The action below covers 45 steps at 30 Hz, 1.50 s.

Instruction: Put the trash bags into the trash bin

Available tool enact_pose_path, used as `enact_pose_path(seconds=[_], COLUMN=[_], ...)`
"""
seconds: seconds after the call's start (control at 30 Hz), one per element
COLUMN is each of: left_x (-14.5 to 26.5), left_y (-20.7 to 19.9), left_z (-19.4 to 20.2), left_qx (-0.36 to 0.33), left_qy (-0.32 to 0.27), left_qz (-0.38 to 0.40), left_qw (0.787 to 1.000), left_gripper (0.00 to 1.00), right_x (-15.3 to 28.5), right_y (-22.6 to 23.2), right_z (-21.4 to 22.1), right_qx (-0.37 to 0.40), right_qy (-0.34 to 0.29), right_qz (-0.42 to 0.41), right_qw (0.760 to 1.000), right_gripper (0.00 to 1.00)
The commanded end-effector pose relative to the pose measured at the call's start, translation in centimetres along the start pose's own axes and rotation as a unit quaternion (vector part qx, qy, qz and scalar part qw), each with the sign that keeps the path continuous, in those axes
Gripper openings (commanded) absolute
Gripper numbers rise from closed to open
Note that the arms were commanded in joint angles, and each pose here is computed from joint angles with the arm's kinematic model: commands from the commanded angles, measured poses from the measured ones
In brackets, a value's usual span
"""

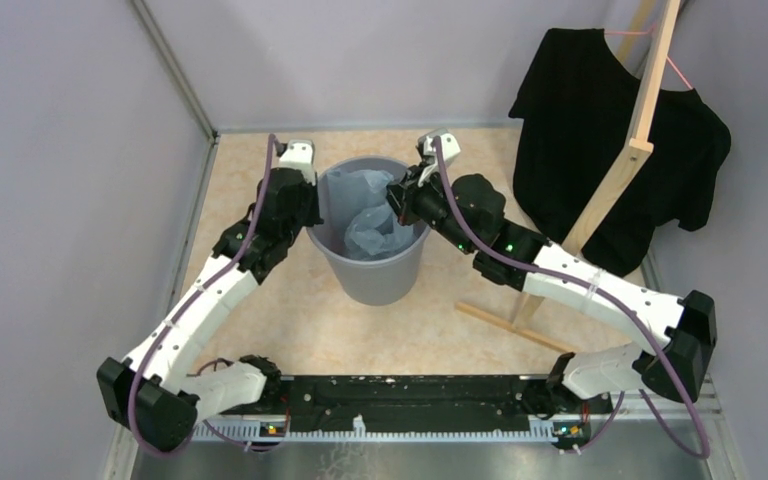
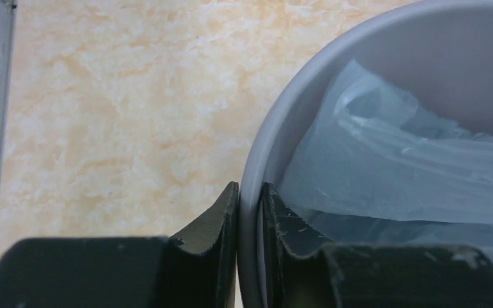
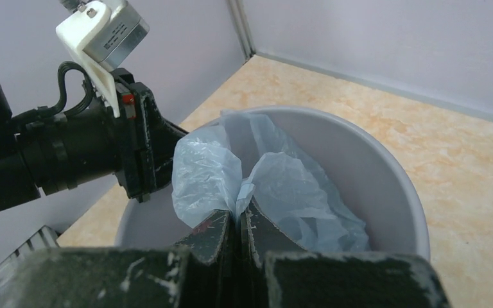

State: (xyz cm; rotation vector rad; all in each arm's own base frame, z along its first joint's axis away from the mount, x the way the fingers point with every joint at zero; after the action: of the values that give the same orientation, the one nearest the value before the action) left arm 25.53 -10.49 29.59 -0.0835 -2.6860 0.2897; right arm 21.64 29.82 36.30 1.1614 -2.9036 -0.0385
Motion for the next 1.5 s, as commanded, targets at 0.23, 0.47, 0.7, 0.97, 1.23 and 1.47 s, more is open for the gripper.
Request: enact_pose_path(seconds=[0.23,0.47,0.7,0.97,1.23,1.47], left_x=[-1.0,6.6,13.0,11.3,8.0,6.8], left_y=[-1.3,-0.6,-7.5,-9.4,-9.7,-9.0], left_z=[-3.5,-3.8,-5.9,-8.1,-7.1,-6.6], left_qx=[-0.006,0.015,0.197,0.313,0.327,0.302], left_qy=[-0.015,0.022,0.096,0.060,0.068,0.044], left_qz=[0.011,0.075,0.404,0.427,0.392,0.355], left_qw=[1.000,0.997,0.888,0.846,0.857,0.884], left_gripper=[0.66,0.87,0.88,0.82,0.57,0.13], right_x=[-0.5,-0.2,-0.1,0.2,0.7,1.2], right_y=[-1.1,-1.2,-0.1,1.1,1.0,0.6], right_z=[-2.8,-2.3,-2.3,-2.4,-1.7,-0.7], right_qx=[0.039,0.040,-0.007,-0.064,-0.069,-0.049], right_qy=[-0.045,-0.036,-0.041,-0.057,-0.065,-0.049], right_qz=[0.058,0.057,0.019,-0.026,-0.026,-0.020], right_qw=[0.997,0.997,0.999,0.996,0.995,0.997], right_gripper=[0.00,0.00,0.01,0.03,0.04,0.13])
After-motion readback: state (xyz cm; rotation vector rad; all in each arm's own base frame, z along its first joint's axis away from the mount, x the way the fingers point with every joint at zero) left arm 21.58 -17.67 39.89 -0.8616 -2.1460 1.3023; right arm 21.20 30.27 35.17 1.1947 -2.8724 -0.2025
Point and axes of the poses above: each gripper's point midway between its finger pads, its own x axis back along the fingers, its own y axis along the line the jaws close on, z = x × y, the point moved 8 cm from there along x, back along the fingers, and after that the axes turned 13 degrees about x, right-handed, at the moved point
